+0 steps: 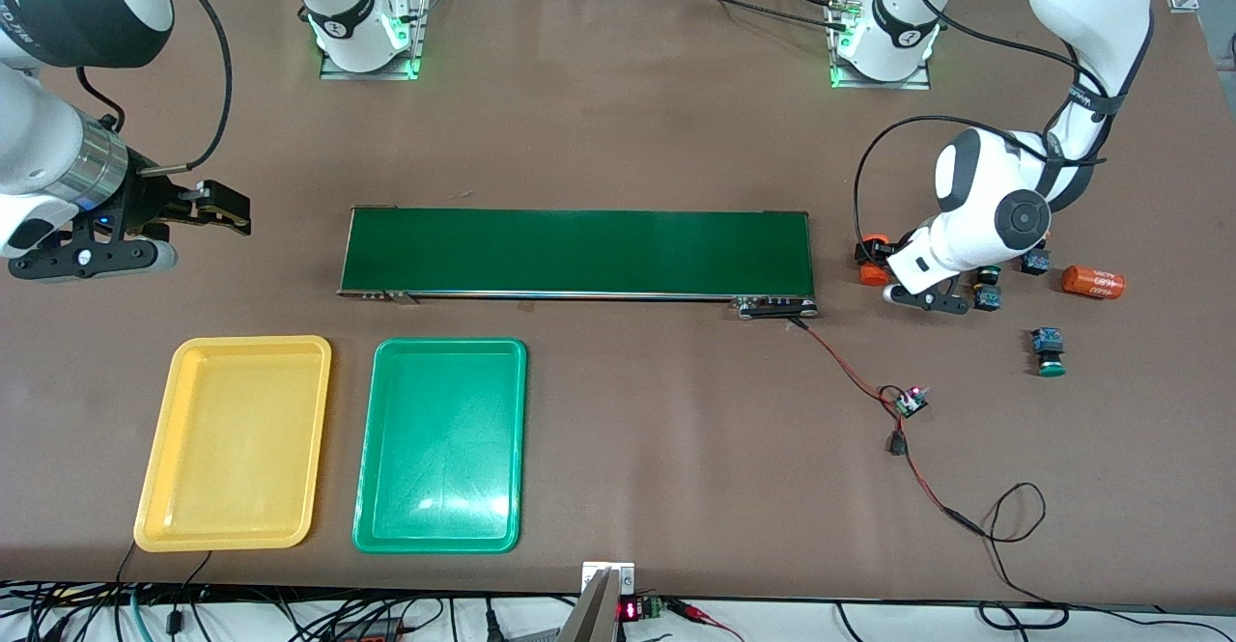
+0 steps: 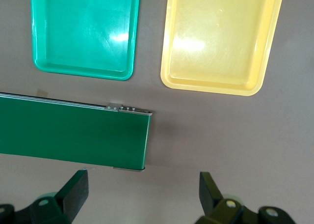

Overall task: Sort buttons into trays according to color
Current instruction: 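Grasp the orange battery with the left gripper and lift it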

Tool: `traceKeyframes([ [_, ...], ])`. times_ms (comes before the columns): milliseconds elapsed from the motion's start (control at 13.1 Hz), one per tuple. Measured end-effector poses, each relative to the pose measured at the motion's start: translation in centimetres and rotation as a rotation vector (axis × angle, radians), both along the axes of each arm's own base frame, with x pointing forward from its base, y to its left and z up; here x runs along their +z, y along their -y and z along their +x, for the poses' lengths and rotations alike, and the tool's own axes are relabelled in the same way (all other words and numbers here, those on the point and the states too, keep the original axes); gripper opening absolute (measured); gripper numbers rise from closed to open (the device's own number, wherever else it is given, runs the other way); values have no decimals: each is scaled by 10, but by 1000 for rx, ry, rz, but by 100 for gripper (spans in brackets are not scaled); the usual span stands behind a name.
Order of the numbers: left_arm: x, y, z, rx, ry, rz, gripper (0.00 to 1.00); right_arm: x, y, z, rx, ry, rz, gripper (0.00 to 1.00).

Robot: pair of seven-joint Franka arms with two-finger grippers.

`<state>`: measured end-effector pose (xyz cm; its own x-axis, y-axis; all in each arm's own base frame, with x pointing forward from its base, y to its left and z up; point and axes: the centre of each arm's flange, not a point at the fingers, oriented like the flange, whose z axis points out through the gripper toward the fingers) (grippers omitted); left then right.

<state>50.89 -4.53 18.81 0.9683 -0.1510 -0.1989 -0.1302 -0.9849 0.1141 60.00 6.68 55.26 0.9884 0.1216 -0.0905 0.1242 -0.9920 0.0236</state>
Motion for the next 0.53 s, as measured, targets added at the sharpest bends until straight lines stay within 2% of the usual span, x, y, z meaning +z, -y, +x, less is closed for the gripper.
traceKeyframes([
  [228,-7,-3,-3,5,-16,-1,95,-1,-5,0,8,-2,0,100],
  [380,-8,-2,-4,3,-17,-2,78,-4,-6,1,10,-7,0,100],
  [456,-8,-1,-4,0,-17,-3,78,-5,-8,1,13,-9,-1,100],
  [532,-8,2,-4,-4,-17,-5,73,-6,-13,0,15,-9,-1,100],
])
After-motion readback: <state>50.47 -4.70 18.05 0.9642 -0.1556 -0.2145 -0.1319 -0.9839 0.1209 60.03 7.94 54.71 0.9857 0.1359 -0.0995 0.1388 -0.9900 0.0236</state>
